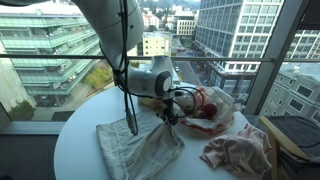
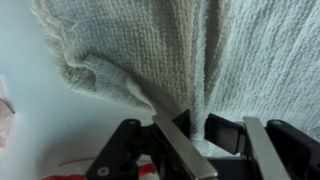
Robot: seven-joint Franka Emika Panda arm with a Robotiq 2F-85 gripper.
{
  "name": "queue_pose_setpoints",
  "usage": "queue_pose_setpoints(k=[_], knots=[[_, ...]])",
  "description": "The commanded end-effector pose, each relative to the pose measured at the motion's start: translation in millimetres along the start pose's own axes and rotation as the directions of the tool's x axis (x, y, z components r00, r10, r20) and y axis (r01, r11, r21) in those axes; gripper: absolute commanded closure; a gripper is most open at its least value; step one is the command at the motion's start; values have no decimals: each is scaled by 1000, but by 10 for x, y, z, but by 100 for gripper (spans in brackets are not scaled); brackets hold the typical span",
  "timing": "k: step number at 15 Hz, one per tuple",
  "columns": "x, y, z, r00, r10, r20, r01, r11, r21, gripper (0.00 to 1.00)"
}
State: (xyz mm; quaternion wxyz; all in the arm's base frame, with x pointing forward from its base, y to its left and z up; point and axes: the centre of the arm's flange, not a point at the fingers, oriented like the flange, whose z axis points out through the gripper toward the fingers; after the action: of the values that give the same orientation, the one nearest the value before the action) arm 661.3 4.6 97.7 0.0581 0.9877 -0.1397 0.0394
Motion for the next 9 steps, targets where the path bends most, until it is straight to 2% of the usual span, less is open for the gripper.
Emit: queue_pose_setpoints(k=[1, 6, 7, 9], knots=[[381, -13, -37, 1000, 13, -20, -14, 999, -38, 95], [614, 91, 19, 1000, 17, -21, -19, 996, -88, 94], [648, 100, 33, 1000, 18, -21, -20, 995, -95, 69], [682, 109, 45, 1000, 21, -20, -23, 995, -102, 60]])
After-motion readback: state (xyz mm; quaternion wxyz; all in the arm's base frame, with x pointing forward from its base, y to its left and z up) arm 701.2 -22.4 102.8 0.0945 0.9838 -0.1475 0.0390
